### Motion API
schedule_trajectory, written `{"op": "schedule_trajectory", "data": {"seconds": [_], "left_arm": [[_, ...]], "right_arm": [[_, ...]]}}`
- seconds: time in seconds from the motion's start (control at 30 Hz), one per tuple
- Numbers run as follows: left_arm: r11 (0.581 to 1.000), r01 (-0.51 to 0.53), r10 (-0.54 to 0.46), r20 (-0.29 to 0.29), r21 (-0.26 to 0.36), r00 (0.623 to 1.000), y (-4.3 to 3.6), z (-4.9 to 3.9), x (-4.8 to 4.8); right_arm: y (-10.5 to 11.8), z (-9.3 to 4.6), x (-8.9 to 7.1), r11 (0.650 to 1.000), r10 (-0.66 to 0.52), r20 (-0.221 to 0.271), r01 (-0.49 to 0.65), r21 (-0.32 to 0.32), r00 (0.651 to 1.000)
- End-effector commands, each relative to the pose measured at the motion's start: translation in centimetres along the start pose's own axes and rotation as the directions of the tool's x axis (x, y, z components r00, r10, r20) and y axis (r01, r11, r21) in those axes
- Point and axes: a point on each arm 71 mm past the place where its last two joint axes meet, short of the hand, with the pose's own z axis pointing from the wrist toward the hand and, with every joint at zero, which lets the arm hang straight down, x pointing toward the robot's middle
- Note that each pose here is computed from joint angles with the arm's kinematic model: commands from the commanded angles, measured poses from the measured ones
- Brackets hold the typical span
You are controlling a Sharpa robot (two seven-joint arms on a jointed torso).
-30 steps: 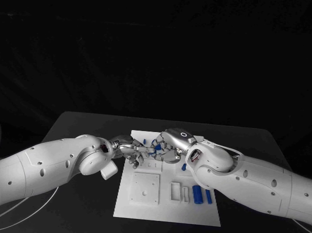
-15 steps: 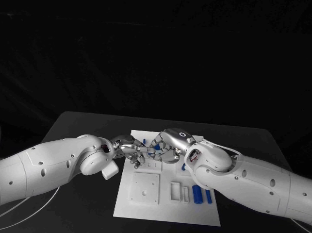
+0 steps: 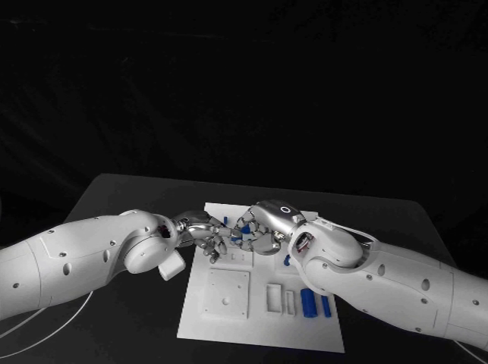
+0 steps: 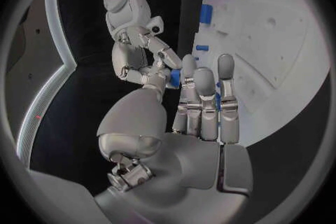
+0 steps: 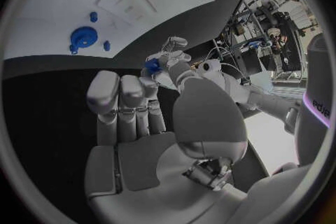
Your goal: Assemble the parts on the task board
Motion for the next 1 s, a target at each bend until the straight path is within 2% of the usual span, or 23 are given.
{"op": "schedule_trajectory", "data": {"seconds": [0.03,0.73,1.0], "left_arm": [[1.0,0.017,-0.016,-0.03,0.021,0.999,-0.21,-0.03,0.26],[0.998,0.047,-0.046,-0.035,0.041,0.998,-0.35,-0.15,0.36],[0.999,0.034,-0.034,0.007,0.029,0.999,-0.27,-0.1,0.09]], "right_arm": [[-0.12,-0.02,0.18,1.0,-0.005,-0.018,0.005,-0.001,1.0],[-0.17,0.07,0.37,1.0,-0.002,-0.026,0.002,0.003,1.0],[-0.64,-0.28,0.06,1.0,0.013,0.014,-0.013,0.017,1.0]]}}
